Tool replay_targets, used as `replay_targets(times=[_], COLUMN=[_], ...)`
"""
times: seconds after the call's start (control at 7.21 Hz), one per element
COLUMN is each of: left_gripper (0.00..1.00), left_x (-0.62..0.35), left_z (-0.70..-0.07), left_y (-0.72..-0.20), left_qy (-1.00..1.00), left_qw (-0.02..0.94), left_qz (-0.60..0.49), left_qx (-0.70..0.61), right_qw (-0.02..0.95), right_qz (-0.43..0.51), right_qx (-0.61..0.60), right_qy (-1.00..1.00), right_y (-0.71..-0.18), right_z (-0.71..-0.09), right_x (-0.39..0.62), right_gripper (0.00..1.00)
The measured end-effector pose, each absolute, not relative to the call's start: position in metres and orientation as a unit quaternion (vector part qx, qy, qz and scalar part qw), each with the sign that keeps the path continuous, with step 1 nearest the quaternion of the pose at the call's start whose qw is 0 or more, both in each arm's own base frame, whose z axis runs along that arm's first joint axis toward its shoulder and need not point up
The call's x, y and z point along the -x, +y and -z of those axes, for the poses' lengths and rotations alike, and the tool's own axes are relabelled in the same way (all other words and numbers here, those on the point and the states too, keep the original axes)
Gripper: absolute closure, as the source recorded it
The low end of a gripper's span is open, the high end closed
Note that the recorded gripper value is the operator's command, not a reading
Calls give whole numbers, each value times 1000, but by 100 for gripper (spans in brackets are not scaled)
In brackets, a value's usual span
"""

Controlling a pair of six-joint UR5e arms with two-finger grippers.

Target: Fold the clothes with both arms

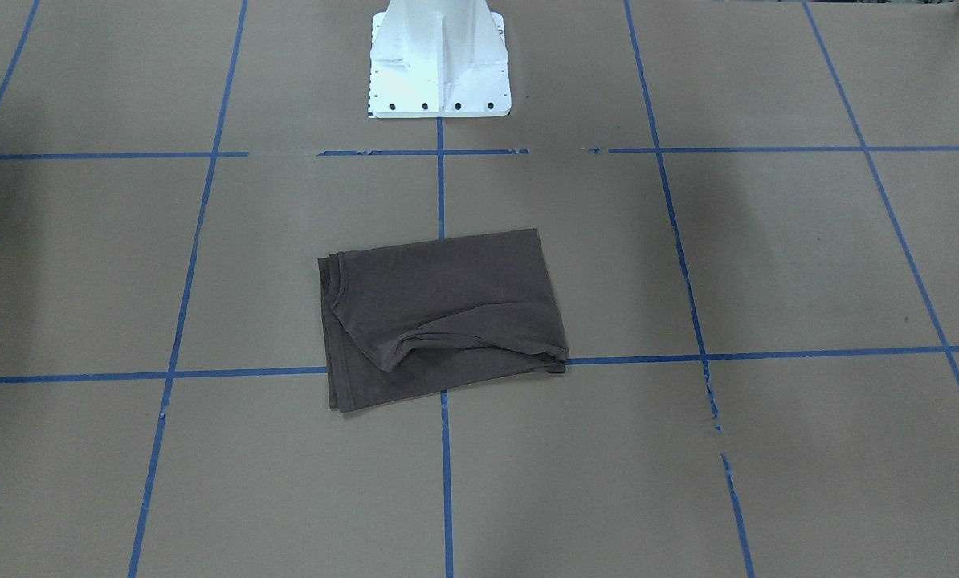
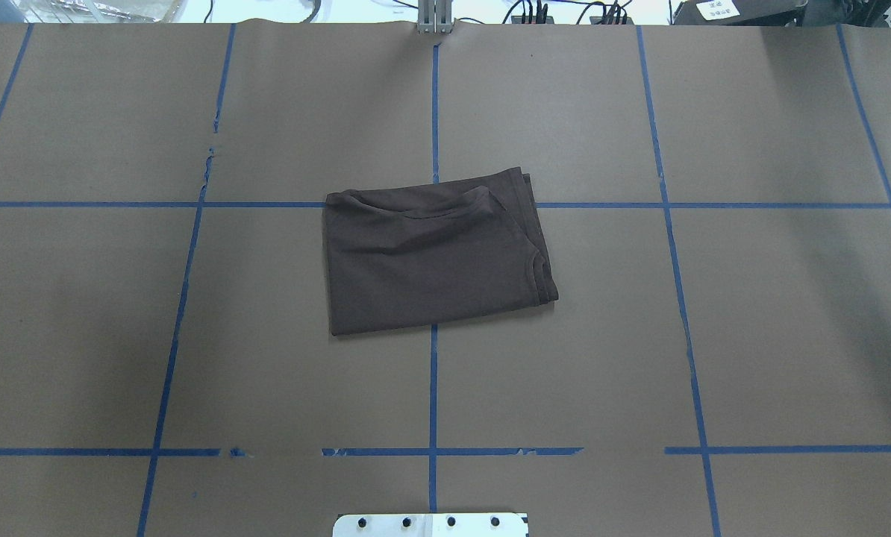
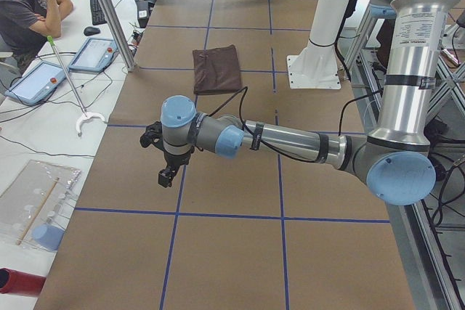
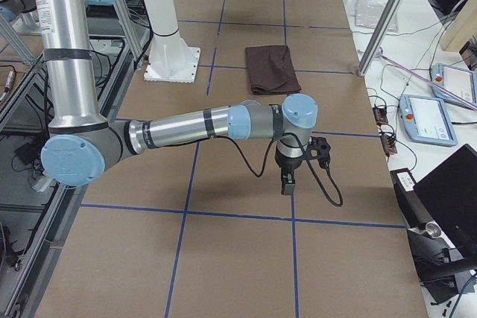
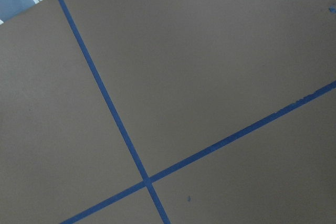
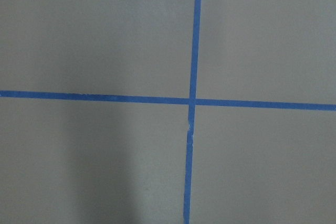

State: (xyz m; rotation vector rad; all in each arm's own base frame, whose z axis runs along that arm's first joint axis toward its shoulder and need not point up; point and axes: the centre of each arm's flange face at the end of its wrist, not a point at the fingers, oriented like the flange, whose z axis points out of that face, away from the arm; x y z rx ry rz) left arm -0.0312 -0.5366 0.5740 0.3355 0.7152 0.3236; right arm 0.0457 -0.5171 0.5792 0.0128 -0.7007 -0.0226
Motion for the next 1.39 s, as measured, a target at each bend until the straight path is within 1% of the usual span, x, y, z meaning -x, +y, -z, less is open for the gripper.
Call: replay_targets(times=[0.42, 0.55, 0.83, 1.39], left_gripper=[0, 0, 0, 0], left_x=[41, 42, 43, 42], left_z=[-608, -619, -628, -630], left_y=[-520, -511, -498, -494], left_qy=[349, 351, 352, 356], left_qw=[920, 921, 922, 922], left_qz=[-134, -130, -126, -122], left_qx=[-116, -105, -96, -92], right_qw=[938, 936, 930, 922], right_qz=[-2, -13, -32, -56], right_qx=[4, 0, -8, -7], right_qy=[-347, -353, -366, -382], right_y=[-493, -488, -483, -485], right_z=[-657, -672, -675, -635], right_x=[-54, -65, -83, -88], right_gripper=[0, 0, 0, 0])
